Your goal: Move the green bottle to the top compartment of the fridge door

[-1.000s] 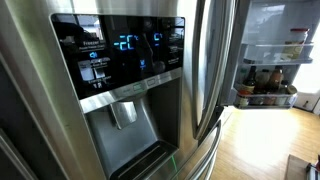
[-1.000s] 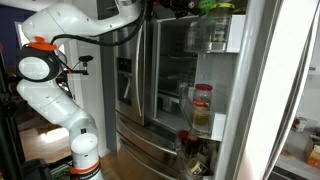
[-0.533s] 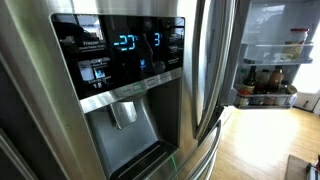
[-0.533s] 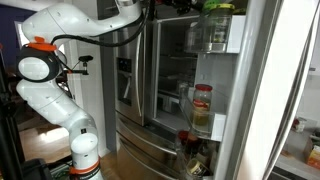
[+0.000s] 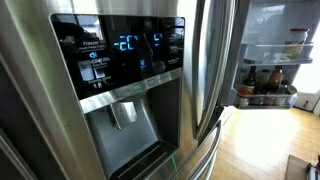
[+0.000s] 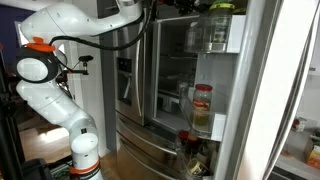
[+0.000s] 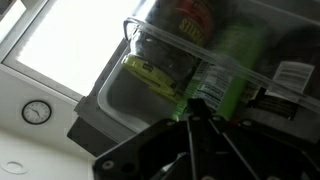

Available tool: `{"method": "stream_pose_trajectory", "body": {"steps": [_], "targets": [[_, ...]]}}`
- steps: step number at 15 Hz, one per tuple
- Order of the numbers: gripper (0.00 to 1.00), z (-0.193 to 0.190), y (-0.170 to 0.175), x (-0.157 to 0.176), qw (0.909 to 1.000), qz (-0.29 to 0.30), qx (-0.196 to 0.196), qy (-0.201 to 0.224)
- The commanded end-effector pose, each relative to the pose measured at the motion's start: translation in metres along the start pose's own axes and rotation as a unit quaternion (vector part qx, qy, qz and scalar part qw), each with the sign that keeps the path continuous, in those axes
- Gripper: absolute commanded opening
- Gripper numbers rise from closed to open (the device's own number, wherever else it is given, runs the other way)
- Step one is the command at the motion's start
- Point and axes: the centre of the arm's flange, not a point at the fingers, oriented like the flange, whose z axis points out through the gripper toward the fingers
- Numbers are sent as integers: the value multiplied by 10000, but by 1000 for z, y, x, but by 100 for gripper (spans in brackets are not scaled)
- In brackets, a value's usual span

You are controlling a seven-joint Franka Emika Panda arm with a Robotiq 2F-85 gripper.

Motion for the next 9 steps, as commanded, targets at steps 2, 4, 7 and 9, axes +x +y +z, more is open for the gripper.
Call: {"method": "stream_pose_trajectory", "body": {"steps": [2, 4, 7, 9], "targets": [[34, -24, -1, -4, 9996, 143, 242, 57], [49, -41, -10, -7, 9996, 134, 232, 110], [71, -68, -31, -15, 9996, 14, 177, 199], [87, -86, -48, -24, 9997, 65, 105, 216]]}}
